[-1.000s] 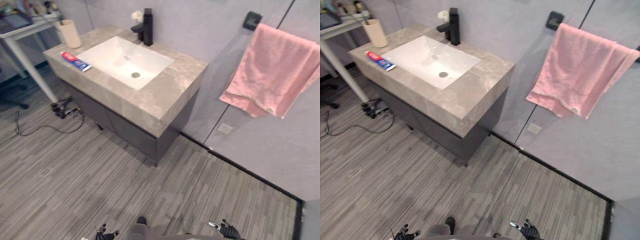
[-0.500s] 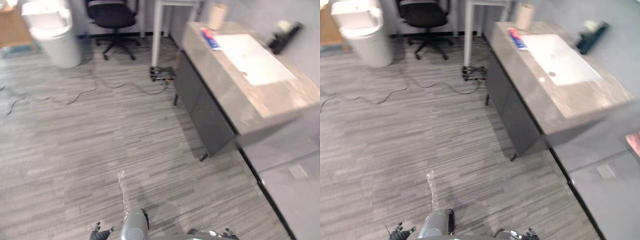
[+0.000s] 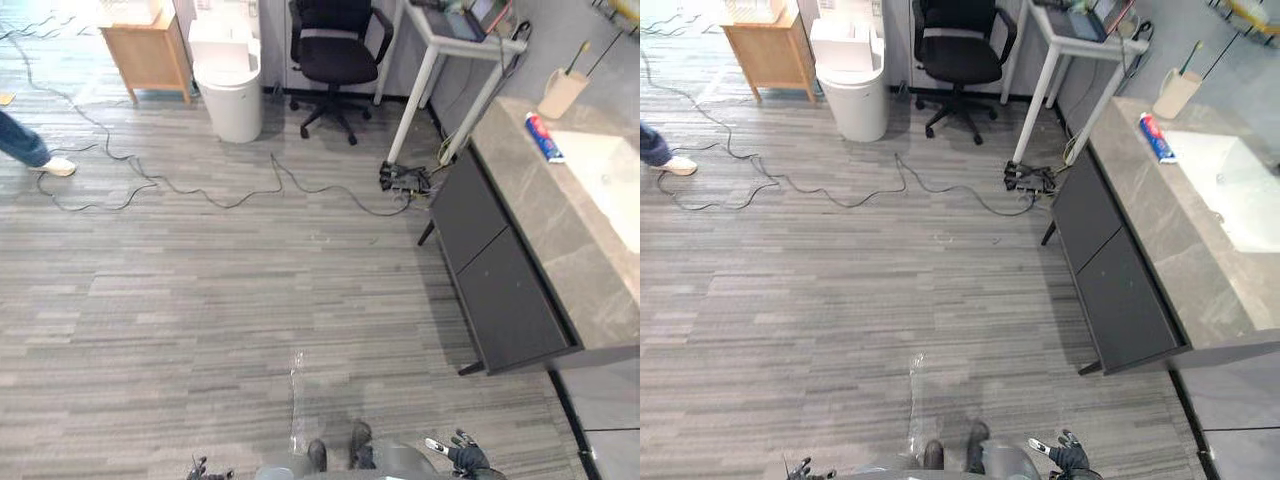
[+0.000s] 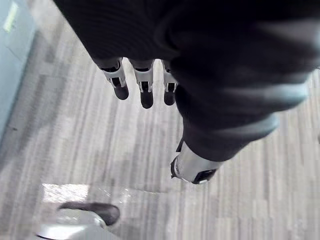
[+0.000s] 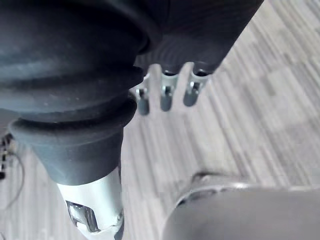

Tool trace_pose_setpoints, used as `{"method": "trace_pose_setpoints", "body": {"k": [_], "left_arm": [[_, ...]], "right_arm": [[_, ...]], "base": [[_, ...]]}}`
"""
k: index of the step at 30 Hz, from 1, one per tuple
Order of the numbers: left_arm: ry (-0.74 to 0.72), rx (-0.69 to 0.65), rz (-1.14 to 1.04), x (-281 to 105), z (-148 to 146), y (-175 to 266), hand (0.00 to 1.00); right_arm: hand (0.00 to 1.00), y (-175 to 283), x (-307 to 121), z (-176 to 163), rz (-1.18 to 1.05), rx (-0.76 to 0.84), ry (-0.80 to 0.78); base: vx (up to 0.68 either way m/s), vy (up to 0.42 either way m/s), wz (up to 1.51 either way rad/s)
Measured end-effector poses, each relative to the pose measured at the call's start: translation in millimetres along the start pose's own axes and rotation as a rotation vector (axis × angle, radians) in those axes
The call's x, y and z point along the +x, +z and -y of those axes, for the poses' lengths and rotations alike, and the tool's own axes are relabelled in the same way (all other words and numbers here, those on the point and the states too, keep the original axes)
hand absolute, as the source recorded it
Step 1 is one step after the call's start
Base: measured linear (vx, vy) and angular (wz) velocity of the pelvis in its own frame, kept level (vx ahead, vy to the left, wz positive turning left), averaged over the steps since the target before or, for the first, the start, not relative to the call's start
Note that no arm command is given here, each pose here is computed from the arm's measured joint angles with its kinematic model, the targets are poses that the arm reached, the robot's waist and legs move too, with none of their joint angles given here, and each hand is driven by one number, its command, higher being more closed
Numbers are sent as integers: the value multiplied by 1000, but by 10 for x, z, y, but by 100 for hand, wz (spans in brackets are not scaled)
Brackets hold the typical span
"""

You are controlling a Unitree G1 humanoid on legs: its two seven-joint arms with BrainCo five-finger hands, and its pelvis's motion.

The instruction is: Organize washtable

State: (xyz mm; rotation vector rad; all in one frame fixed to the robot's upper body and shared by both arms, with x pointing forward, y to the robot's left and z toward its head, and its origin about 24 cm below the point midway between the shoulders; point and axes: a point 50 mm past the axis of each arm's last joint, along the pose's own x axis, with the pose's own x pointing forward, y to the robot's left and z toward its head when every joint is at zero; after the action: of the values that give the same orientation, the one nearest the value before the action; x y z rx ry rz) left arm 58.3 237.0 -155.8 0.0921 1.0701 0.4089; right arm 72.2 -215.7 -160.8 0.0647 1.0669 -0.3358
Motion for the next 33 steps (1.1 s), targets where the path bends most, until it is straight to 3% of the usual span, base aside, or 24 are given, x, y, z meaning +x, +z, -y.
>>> {"method": "trace_pose_setpoints", "body": {"k": [4, 7, 10, 14, 16, 20, 26, 33], "left_arm": [[10, -57, 42, -7, 45, 84, 0], [73, -133, -9, -52, -83, -80, 0], [85, -136, -5, -66, -111, -88, 0], [33, -79, 65, -23, 3, 110, 0], [-1, -27, 74, -13, 62, 139, 0], [-14, 22, 164, 39, 65, 387, 0], [6, -7, 24, 7, 14, 61, 0], [46, -43, 0, -2, -100, 4, 0]], "right_arm": [[0, -408, -134, -1, -123, 88, -29], [0, -520, -174, 9, -173, 94, -40], [0, -273, -83, 56, -99, -23, -17], [0, 346, 106, -244, 55, -62, 66], [0, 440, 113, -315, 102, -110, 101], [0, 479, 108, -446, 119, -177, 154], [0, 398, 95, -428, 99, -214, 153], [0, 236, 43, -425, 74, -202, 162]], "base": [[394, 2, 72], [703, 28, 16], [704, 118, -64], [528, 289, -59], [425, 369, -64], [274, 271, -50], [83, 119, -114], [72, 49, -66]]}}
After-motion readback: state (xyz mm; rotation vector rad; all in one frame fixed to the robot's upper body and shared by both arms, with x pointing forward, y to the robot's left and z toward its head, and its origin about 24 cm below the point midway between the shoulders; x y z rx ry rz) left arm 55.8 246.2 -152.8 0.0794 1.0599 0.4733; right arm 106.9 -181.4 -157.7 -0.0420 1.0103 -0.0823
